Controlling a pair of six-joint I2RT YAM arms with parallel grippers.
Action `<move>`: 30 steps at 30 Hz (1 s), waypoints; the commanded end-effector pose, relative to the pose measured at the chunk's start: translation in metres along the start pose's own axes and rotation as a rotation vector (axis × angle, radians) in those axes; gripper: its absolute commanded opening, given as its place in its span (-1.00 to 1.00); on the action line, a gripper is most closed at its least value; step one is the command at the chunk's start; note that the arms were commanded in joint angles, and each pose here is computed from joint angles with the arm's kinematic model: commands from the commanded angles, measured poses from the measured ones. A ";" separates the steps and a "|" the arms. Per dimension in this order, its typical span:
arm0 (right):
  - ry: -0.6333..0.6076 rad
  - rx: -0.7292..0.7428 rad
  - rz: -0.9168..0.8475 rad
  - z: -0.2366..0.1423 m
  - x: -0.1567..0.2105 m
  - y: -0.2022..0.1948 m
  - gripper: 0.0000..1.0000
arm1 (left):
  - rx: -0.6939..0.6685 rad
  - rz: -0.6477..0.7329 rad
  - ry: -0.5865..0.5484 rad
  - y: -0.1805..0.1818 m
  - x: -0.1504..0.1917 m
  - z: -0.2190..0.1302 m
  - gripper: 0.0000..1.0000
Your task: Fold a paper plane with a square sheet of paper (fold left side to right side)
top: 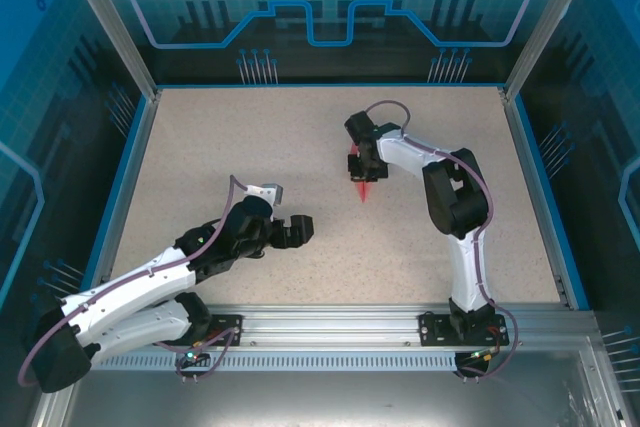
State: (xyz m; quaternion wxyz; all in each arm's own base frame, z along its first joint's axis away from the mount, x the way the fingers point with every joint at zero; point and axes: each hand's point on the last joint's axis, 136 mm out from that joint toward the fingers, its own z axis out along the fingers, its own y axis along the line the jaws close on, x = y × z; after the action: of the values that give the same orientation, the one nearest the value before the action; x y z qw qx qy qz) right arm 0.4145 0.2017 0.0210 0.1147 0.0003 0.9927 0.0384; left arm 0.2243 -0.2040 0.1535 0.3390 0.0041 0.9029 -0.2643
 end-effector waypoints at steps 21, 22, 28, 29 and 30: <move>-0.074 0.009 -0.118 -0.063 0.016 -0.005 -0.14 | 0.007 -0.055 -0.012 0.008 -0.016 -0.012 0.97; -0.090 0.007 -0.121 -0.073 0.017 -0.007 -0.09 | 0.005 -0.066 -0.023 0.010 -0.021 -0.014 0.97; -0.227 -0.006 -0.160 -0.134 0.023 -0.025 0.21 | -0.075 -0.143 -0.106 0.037 -0.051 -0.027 0.97; -0.253 -0.014 -0.164 -0.142 0.024 -0.028 0.27 | -0.092 -0.155 -0.121 0.043 -0.055 -0.030 0.97; -0.272 -0.021 -0.165 -0.149 0.026 -0.034 0.34 | -0.121 -0.169 -0.147 0.051 -0.062 -0.033 0.98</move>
State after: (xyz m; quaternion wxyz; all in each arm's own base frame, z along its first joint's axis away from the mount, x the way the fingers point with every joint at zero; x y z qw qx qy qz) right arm 0.3660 0.1735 0.1448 0.2336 -0.0642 0.9689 0.0498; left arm 0.2546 -0.1493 0.1698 0.3605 -0.0910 0.8953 -0.2454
